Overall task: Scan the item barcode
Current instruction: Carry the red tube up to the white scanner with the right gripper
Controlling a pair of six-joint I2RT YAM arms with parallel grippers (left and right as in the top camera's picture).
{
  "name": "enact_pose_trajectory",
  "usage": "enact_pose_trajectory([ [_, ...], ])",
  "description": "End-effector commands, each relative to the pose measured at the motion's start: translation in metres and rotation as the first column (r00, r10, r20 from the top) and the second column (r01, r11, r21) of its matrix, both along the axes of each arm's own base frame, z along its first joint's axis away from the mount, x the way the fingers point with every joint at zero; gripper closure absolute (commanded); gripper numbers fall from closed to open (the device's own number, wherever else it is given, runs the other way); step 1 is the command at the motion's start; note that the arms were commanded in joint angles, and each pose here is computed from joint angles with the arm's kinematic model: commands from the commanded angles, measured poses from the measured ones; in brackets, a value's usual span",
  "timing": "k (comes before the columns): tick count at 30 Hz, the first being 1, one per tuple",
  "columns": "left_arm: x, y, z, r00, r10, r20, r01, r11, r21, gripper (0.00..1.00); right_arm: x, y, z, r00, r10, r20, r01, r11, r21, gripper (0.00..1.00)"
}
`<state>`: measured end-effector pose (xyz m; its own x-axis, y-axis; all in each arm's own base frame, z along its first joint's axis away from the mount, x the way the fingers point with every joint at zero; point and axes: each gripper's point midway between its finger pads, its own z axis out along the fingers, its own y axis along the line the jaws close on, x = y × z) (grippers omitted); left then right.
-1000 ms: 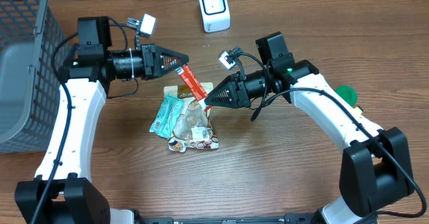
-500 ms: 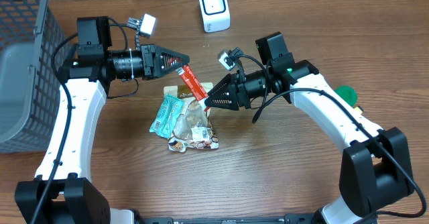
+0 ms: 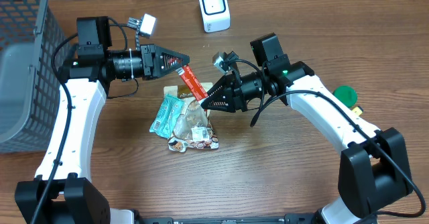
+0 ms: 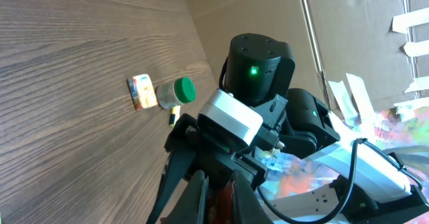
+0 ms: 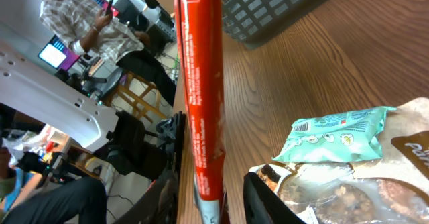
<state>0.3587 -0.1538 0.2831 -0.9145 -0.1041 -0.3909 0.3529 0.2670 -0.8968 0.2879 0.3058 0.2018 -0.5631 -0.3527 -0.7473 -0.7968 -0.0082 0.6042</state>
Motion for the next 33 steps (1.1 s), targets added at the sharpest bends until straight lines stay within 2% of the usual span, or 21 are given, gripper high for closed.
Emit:
enact_pose_trajectory([
  [1,-0.001,-0.001,0.002,1.000,-0.015,0.005,0.016,1.000,-0.019,0.96,-0.003,-0.001,0.009,0.999,0.004,0.039,-0.004,1.000,0.014,0.72],
  [7,0.001,0.001,-0.002,1.000,0.003,0.004,-0.003,1.000,0.004,0.96,-0.003,-0.001,0.010,0.999,0.003,0.041,-0.004,1.000,0.015,0.90],
  [12,0.009,0.005,-0.012,0.999,0.052,0.003,-0.052,0.996,0.066,0.96,0.000,-0.002,0.006,0.999,-0.011,0.049,0.011,1.000,-0.004,0.92],
  [18,0.030,0.024,-0.041,0.981,0.196,0.007,-0.192,0.949,0.249,0.96,0.015,-0.005,-0.011,0.993,-0.111,0.032,0.114,0.986,-0.119,0.96],
  [25,0.047,0.050,-0.065,0.944,0.327,0.048,-0.317,0.853,0.415,0.96,0.029,-0.012,-0.026,0.980,-0.180,0.080,0.193,0.959,-0.206,0.96],
  [30,0.058,0.076,-0.081,0.900,0.424,0.100,-0.408,0.739,0.536,0.96,0.042,-0.019,-0.037,0.964,-0.234,0.130,0.261,0.926,-0.271,0.96],
  [33,0.065,0.097,-0.089,0.863,0.484,0.147,-0.464,0.643,0.610,0.95,0.055,-0.027,-0.047,0.940,-0.297,0.165,0.337,0.879,-0.336,0.97],
])
